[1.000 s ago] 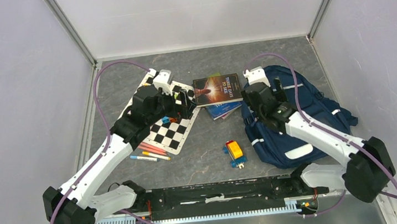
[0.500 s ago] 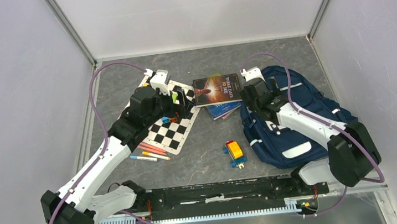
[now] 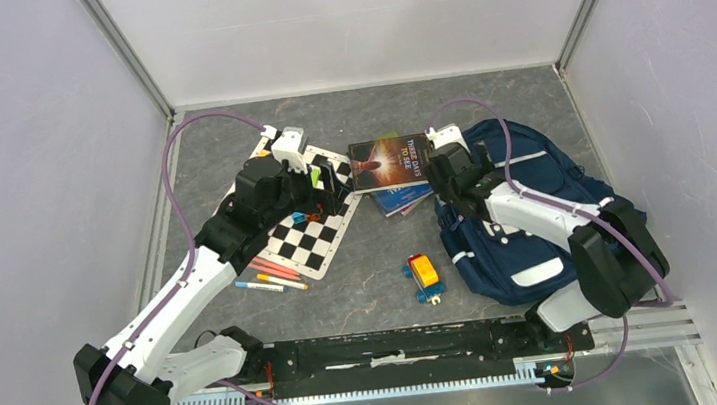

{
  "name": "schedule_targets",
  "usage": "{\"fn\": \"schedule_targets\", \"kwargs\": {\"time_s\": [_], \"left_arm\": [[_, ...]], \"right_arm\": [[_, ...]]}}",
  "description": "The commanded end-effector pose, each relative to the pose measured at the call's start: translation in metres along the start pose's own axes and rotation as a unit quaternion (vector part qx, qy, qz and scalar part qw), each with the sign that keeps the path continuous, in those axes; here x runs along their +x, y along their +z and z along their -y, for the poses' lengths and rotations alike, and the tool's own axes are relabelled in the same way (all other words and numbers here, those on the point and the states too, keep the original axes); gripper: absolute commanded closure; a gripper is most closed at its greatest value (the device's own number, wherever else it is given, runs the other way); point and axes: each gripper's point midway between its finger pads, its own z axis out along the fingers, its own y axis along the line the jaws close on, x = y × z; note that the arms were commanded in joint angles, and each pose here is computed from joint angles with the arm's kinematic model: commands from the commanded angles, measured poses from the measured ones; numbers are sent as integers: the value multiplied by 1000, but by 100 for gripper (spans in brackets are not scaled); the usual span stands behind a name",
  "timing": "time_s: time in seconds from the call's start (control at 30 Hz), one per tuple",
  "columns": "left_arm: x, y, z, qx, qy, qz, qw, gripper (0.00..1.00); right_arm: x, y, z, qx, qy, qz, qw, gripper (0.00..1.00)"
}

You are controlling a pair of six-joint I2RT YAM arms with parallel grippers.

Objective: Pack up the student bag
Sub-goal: Adjust the student bag at the center of the board.

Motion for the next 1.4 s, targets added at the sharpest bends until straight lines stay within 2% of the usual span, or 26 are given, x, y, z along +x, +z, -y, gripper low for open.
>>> {"fn": "schedule_targets", "kwargs": {"time_s": [0.0,0.1,0.3,0.5,0.63,0.77,0.93,1.1,1.23,1.37], "left_arm": [[-4,2,-2,-5,-6,9,1000,0],[-4,2,0,-2,-7,9,1000,0],[-4,2,2,4,-10,8,1000,0],[-5,1,2,5,-9,11,1000,0],[-5,0,3,6,-9,13,1000,0],[-6,0,3,8,-8,13,1000,0],[-6,0,4,10,-7,15,1000,0],[-7,0,7,19,-7,18,1000,0],[-9,-2,20,57,-2,22,998,0],[-8,-6,46,130,8,25,991,0]], "right_arm": [[5,5,29,95,31,-4,995,4],[10,1,33,96,43,4,994,8],[0,-6,20,32,52,44,997,18],[22,10,22,53,37,7,998,36],[22,14,20,52,31,0,998,70],[3,0,32,56,44,26,997,98],[-32,-38,59,58,73,96,991,100],[-65,-76,68,11,70,176,982,100],[-82,-97,61,-39,54,228,971,100],[-100,-120,41,-106,34,276,955,100]]}}
